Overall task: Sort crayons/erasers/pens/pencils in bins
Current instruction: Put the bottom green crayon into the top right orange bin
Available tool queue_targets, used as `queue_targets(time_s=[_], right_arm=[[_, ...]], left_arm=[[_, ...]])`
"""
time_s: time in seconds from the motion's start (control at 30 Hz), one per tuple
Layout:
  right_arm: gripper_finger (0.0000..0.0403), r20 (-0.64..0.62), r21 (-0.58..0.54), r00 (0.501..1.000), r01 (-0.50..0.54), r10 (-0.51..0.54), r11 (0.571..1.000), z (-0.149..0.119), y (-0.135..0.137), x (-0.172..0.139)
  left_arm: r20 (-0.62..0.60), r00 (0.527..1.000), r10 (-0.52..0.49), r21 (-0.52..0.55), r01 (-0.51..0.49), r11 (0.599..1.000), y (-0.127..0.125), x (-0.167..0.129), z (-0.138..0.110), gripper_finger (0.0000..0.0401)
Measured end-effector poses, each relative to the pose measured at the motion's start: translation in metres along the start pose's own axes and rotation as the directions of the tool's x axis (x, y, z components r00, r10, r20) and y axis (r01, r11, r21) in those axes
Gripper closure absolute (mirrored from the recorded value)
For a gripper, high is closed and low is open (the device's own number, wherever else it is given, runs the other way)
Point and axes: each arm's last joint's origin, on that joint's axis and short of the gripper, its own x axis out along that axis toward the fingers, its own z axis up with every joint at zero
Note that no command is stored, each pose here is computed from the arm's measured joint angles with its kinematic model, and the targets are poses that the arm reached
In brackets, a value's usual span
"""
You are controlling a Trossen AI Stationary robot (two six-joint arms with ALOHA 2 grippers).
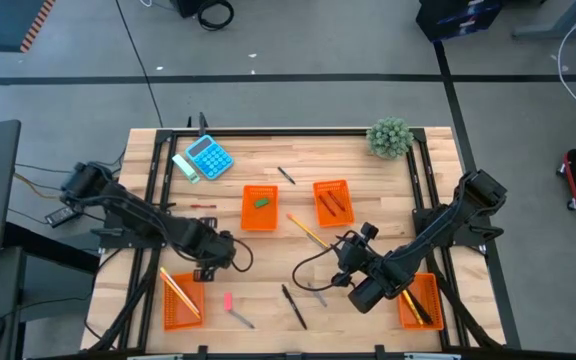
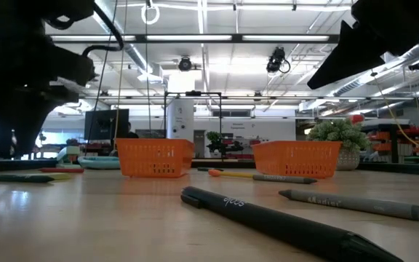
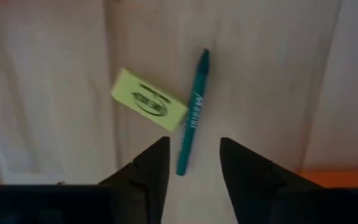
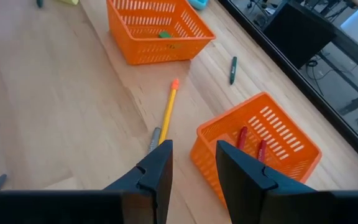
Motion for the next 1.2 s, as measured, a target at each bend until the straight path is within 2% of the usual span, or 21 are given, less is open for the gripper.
queue_targets(time_s=[0.1,0.47,0.73,0.97,1.2], right_arm=[[0.0274,-0.001,0.016,1.0,0.0,0.0,1.0,0.0,0.0,0.0],[0.0274,-0.003,0.052,1.0,-0.013,0.013,0.999,-0.001,0.001,-0.003],[0.0274,-0.002,0.059,1.0,-0.024,0.024,0.998,-0.003,0.003,-0.006],[0.0274,-0.002,0.058,1.0,-0.024,0.025,0.998,-0.003,0.003,-0.006],[0.0274,-0.002,0.058,1.0,-0.024,0.025,0.998,-0.003,0.003,-0.006]], left_arm=[[-0.04,0.999,-0.031,-0.012,0.031,0.999,-0.002,0.005,0.0,0.0243],[-0.164,0.986,0.016,-0.045,-0.024,0.999,0.003,0.034,0.007,0.0248],[-0.194,0.981,0.014,-0.061,-0.026,0.998,0.007,0.04,0.009,0.0252],[-0.177,0.984,0.009,-0.069,-0.021,0.997,0.007,0.041,0.01,0.0289],[-0.149,0.989,0.002,-0.077,-0.014,0.997,0.006,0.041,0.013,0.0357]])
